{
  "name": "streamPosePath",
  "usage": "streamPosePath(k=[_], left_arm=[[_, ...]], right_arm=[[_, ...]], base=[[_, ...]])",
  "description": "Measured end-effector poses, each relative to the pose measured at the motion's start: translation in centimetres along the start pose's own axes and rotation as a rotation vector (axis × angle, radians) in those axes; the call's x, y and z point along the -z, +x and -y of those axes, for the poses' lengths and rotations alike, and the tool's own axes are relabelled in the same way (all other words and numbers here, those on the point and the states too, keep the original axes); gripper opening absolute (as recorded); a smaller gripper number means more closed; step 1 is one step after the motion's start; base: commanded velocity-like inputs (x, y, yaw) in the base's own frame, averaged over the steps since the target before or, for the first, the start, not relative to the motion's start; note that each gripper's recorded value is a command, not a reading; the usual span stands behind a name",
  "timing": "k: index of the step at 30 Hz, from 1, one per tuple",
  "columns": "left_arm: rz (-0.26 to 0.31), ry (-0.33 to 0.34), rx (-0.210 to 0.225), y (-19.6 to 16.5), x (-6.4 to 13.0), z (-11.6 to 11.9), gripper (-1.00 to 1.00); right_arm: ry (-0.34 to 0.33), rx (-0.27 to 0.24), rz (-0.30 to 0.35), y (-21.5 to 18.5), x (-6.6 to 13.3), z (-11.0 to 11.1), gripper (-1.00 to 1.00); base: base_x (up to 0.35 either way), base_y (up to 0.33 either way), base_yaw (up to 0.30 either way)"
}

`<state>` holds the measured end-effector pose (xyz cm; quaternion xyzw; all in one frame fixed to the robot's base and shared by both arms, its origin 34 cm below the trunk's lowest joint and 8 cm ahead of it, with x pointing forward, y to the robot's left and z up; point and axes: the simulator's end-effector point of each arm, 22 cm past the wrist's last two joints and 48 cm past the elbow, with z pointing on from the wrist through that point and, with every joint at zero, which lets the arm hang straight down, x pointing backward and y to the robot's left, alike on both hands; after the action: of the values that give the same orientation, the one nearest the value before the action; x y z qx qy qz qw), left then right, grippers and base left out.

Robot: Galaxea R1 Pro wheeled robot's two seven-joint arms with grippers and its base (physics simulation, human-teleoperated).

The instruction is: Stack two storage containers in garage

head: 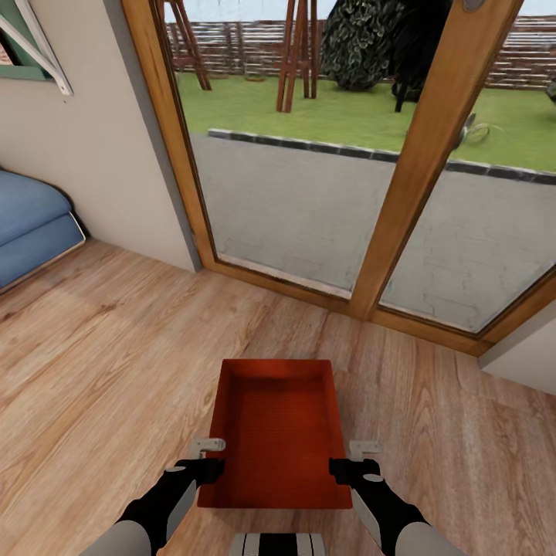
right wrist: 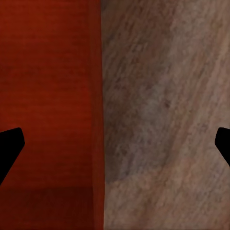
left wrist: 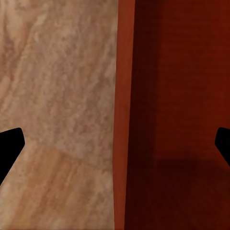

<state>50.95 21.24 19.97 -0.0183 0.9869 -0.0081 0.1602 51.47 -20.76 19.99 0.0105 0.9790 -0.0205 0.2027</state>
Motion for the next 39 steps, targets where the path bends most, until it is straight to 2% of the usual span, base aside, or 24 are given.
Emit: streamPosePath(k=[5,39], left_arm=[[0.000,0.000,0.002,0.63,-0.97,-0.04,1.00],[-0.001,-0.001,-0.001,0.72,-0.98,-0.04,1.00]], right_arm=[[-0.001,0.000,0.000,0.69,-0.90,-0.09,1.00],[-0.014,-0.001,0.000,0.68,-0.86,-0.72,1.00]], base=[[0.000,0.000,0.000],[0.000,0.000,0.000]])
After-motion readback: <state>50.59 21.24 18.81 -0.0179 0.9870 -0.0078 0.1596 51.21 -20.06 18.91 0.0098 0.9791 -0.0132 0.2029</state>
